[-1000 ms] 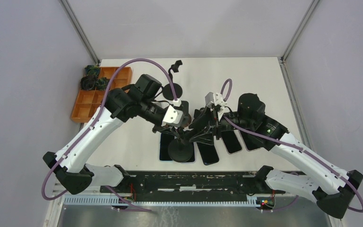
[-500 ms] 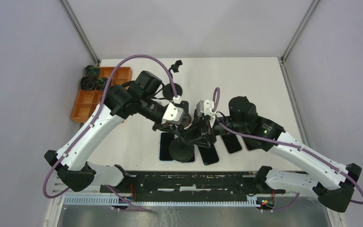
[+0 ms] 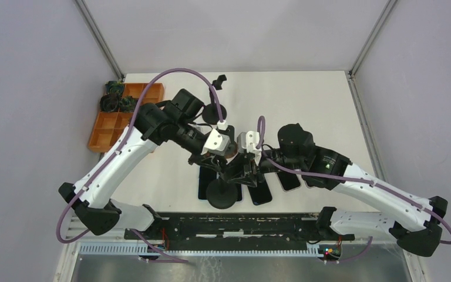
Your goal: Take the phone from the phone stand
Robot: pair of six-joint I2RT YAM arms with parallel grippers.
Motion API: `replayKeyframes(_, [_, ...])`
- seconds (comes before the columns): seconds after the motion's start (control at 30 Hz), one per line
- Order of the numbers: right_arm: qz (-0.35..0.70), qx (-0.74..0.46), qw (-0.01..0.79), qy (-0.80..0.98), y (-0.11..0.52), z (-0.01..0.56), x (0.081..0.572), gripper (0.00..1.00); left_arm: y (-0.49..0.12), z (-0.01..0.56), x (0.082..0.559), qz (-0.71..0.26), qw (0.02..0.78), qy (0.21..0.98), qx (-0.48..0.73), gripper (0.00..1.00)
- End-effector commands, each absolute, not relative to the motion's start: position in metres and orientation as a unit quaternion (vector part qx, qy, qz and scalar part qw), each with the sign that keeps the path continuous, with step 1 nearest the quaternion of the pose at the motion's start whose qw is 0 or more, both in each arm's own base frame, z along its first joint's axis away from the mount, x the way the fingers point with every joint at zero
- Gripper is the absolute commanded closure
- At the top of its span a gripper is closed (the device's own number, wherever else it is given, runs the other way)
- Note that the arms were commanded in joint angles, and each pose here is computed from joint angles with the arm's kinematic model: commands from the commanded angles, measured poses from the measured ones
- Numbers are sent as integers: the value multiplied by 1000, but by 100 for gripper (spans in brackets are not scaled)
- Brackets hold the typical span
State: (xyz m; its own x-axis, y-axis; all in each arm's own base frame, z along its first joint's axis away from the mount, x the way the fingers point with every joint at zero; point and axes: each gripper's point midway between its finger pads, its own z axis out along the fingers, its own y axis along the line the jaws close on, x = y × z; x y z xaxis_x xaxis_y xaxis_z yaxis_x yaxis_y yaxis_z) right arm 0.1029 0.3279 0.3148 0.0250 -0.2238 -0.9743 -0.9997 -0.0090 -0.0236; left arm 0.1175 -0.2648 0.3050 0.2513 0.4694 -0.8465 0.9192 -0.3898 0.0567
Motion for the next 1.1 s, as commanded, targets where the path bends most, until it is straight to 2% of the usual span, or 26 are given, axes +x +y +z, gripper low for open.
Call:
replayKeyframes(0.0, [422, -563, 479, 525, 336, 340, 110, 54, -270, 326, 111, -400, 316, 418, 752, 98])
replayKeyframes(0.07, [423, -564, 478, 524, 336, 341, 109, 68, -270, 326, 112, -397, 316, 418, 753, 98])
replayKeyframes(0.17, [421, -561, 480, 527, 334, 343, 109, 96, -269, 329, 112, -392, 324, 414, 755, 98])
replayKeyframes(0.23, [416, -557, 485, 531, 332, 346, 111, 100, -270, 332, 115, -388, 330, 414, 755, 98])
replayKeyframes(0.27, [415, -555, 489, 531, 331, 348, 112, 100, -271, 334, 116, -386, 335, 415, 753, 94])
replayKeyframes(0.3, [413, -550, 495, 531, 330, 352, 113, 100, -272, 336, 118, -384, 339, 421, 748, 78])
replayKeyframes(0.43, [403, -518, 534, 533, 321, 375, 122, 100, -274, 352, 122, -377, 374, 430, 731, 4])
replayKeyframes(0.47, [398, -509, 544, 534, 318, 382, 124, 100, -273, 357, 121, -377, 382, 431, 726, 1])
replayKeyframes(0.7, [359, -460, 604, 543, 296, 429, 143, 100, -258, 378, 127, -348, 417, 487, 684, 0])
replayKeyframes(0.93, [300, -384, 676, 552, 272, 495, 191, 100, -210, 405, 213, -288, 513, 612, 528, 0])
replayKeyframes(1.07, [256, -315, 709, 577, 256, 523, 252, 100, -188, 386, 245, -254, 501, 678, 475, 0])
